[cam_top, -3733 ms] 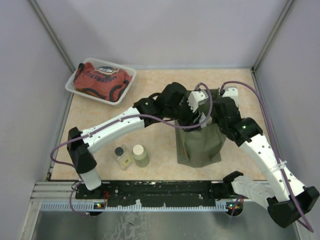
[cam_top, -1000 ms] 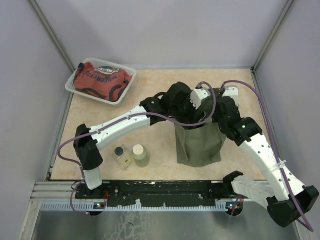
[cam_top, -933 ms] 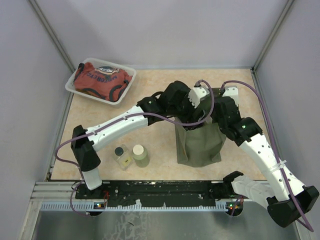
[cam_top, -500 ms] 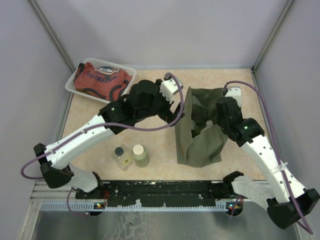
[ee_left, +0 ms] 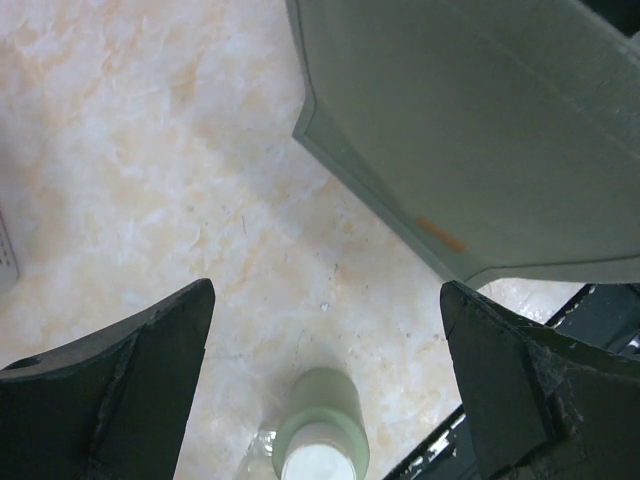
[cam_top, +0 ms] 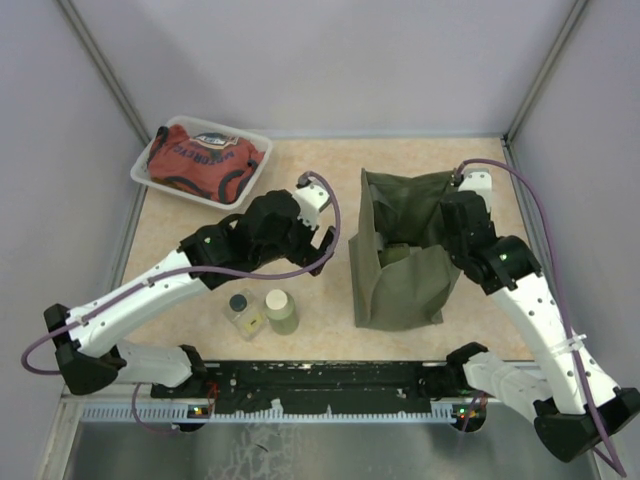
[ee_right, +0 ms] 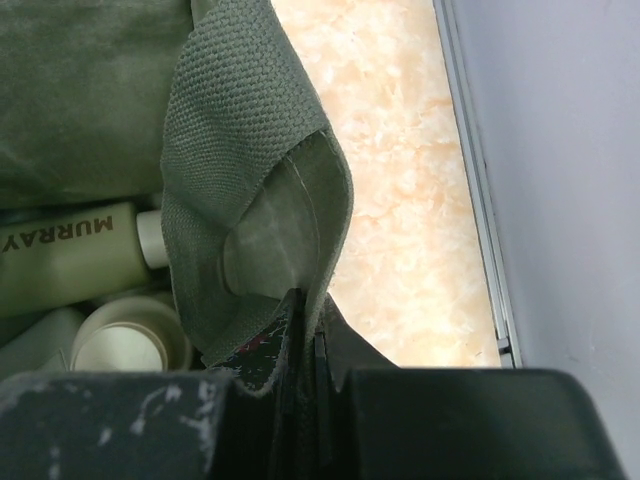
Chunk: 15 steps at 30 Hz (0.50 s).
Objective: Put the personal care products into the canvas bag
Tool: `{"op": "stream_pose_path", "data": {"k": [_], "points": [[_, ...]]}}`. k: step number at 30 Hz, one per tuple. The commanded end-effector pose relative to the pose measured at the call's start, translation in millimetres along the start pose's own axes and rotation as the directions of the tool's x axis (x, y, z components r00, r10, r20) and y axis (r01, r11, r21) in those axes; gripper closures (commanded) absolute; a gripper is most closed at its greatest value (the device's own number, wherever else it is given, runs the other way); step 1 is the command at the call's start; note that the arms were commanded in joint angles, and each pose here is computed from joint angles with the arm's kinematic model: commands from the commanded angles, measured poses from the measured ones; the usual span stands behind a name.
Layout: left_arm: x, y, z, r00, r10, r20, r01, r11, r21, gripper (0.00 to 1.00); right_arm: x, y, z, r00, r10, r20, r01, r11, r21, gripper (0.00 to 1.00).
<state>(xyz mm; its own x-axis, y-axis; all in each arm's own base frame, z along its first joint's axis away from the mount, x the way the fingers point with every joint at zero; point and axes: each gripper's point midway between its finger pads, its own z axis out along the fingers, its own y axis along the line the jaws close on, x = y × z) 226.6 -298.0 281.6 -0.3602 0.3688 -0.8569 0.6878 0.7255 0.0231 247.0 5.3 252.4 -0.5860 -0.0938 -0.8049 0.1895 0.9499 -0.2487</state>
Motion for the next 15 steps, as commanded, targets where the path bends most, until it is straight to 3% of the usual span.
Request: {"op": "stream_pose_path", "data": {"k": [1,6,15], "points": [[15.9,20.7,-27.4,0.992,-0.120,-0.028,0.116,0.988,-0.103,0.00,-10.1,-9.6,-3.2,0.999,0.014,0.036,-0.015,0.999,0.032,1.00],[53.9,18.3,-45.4,0.968,-0.211,-0.135,0.196,0.974,-0.111,0.00,-18.7,-14.7,-8.9,0.998,0.022,0.061,-0.024,0.999,0.039,1.00],[126.1,-13.0,-36.0,0.884,-0.280,-0.375,0.284,0.958,-0.046,0.00,-18.5,-13.4,-8.1,0.998,0.020,0.058,-0.022,0.999,0.036,1.00]]}}
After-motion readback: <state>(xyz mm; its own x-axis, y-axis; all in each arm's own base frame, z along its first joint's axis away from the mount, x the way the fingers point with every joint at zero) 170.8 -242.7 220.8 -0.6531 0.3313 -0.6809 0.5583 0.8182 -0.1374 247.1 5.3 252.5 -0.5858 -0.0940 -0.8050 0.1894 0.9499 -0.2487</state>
